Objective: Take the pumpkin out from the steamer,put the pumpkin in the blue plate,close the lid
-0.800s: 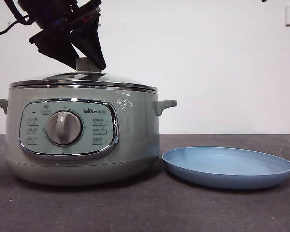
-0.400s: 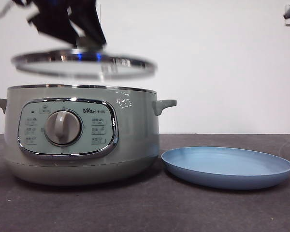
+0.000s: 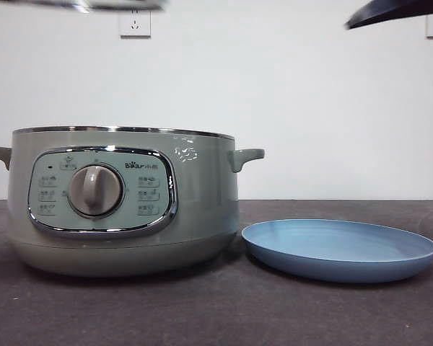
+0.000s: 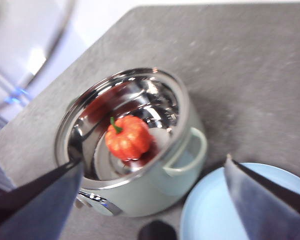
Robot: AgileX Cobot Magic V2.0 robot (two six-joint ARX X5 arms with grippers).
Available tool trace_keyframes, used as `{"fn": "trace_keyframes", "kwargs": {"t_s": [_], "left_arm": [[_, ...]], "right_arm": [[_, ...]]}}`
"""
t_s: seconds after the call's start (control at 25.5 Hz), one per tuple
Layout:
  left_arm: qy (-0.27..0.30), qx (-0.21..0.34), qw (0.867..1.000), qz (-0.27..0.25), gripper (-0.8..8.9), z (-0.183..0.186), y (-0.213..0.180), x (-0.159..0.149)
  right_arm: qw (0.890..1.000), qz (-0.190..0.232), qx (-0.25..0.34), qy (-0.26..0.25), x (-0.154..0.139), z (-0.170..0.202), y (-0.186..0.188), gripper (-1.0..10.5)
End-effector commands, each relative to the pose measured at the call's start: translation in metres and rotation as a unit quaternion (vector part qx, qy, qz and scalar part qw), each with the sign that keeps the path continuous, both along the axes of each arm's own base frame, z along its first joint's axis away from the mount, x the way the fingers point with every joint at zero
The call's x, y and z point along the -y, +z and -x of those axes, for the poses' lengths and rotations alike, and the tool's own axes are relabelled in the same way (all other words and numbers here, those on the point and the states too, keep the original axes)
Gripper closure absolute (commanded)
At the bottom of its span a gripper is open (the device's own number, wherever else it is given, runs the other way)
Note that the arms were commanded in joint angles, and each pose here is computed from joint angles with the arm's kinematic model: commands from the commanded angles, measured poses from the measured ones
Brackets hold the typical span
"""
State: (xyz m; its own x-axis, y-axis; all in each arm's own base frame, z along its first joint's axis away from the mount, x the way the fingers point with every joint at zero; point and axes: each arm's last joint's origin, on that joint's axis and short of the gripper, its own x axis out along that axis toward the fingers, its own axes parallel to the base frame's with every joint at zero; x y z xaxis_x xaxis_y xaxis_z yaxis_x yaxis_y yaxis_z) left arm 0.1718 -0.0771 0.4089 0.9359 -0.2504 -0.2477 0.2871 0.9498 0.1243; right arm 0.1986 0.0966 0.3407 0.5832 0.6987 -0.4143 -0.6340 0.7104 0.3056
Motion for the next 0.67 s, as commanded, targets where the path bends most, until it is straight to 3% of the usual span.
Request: {"fn": "trace_keyframes", "kwargs": {"t_s": [0.04,0.39,0.51,0.67], "left_arm": [[0.024,0.05,0.998,0.017,8.26,0.023,0.018,-0.013],[0.096,0.068,0.993,-0.003,8.26,0.063,0.023,-0.037],[0.117,0.063,0.991,-0.012,8.26,0.071,0.022,-0.042],[0.154,0.051,0.986,-0.042,8.26,0.076,0.018,-0.046]], "right_arm": [[0.999,0.012,-0.012,0.028,-0.025,-0.015,0.002,3.7],[0.986,0.081,-0.059,0.135,-0.112,-0.06,0.011,3.1],[0.978,0.133,-0.059,0.148,-0.141,-0.071,0.011,3.1],[0.96,0.235,-0.031,0.145,-0.196,-0.083,-0.006,3.1]]}}
